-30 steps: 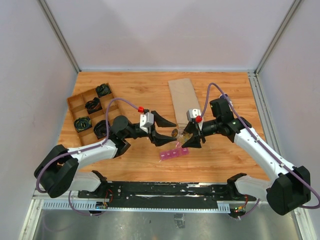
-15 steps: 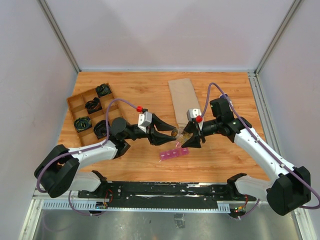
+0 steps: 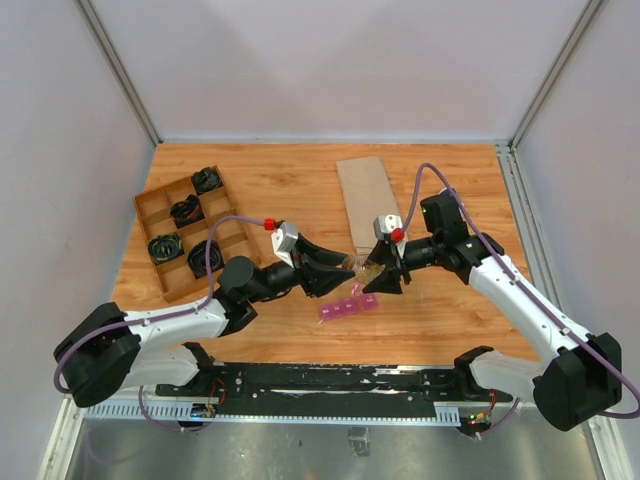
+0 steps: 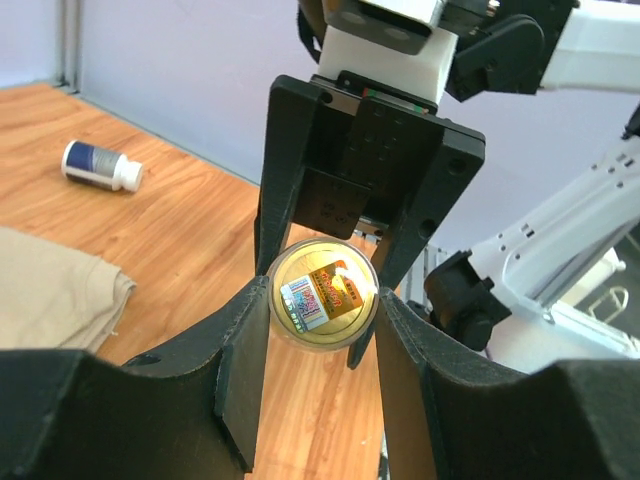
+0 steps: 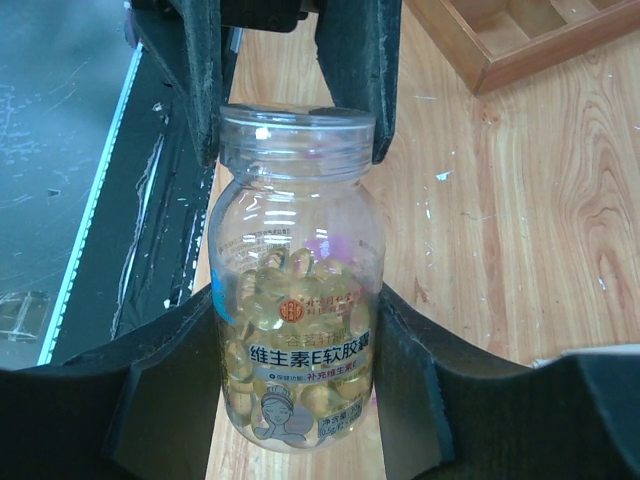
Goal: Sort the pills into containers
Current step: Unscrew the lid of the pill bottle.
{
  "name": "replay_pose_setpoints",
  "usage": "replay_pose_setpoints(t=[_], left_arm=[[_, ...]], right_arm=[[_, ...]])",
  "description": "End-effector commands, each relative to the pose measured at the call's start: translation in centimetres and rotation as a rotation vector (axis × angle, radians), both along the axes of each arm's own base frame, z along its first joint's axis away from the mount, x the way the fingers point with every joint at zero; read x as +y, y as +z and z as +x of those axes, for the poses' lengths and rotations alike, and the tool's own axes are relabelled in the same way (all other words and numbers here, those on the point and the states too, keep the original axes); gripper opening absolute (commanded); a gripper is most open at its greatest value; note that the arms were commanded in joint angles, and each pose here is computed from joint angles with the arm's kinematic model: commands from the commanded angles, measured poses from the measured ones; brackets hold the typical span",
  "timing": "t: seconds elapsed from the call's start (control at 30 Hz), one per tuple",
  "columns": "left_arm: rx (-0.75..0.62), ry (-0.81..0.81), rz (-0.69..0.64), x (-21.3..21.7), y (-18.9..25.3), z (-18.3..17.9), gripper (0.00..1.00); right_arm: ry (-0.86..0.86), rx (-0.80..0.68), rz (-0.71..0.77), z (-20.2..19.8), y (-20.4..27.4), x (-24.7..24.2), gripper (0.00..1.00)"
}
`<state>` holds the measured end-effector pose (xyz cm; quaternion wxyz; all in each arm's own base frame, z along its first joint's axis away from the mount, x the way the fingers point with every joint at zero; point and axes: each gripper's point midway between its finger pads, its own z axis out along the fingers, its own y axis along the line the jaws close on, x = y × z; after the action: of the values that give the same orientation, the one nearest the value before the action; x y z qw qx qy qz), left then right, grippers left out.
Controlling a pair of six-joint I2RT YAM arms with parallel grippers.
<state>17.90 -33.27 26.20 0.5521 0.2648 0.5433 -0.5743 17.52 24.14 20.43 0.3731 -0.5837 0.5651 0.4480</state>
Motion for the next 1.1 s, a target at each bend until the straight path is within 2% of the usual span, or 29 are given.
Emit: replay_pose_setpoints(t=[0.0, 0.37, 0.7, 0.8, 0.93, 1.07], left_arm=[[0.118, 0.141, -0.13, 1.1, 2.8, 1.4, 0.02], [0.462, 0.316, -0.189, 1.0, 2.1, 2.5, 0.04], [0.614, 0.391, -0.204, 0.4, 2.5, 3.1, 0.1], [0.611, 0.37, -0.194, 0.0, 2.8, 2.8, 0.19], [0.595, 0.368, -0.181, 0.1, 2.6, 2.7, 0.45], [0.586, 0.367, -0.167, 0.4, 2.1, 2.5, 0.63]], right_arm=[[-0.029, -0.027, -0.02, 0.9, 0.1, -0.1, 0.04], [-0.045, -0.016, -0.036, 1.3, -0.3, -0.1, 0.03], [-0.059, -0.021, -0.047, 1.6, -0.4, -0.2, 0.03], [-0.06, -0.02, -0.047, 1.6, -0.4, -0.2, 0.03], [-0.059, -0.02, -0.045, 1.5, -0.3, -0.2, 0.03], [-0.056, -0.017, -0.041, 1.5, -0.2, -0.2, 0.03]])
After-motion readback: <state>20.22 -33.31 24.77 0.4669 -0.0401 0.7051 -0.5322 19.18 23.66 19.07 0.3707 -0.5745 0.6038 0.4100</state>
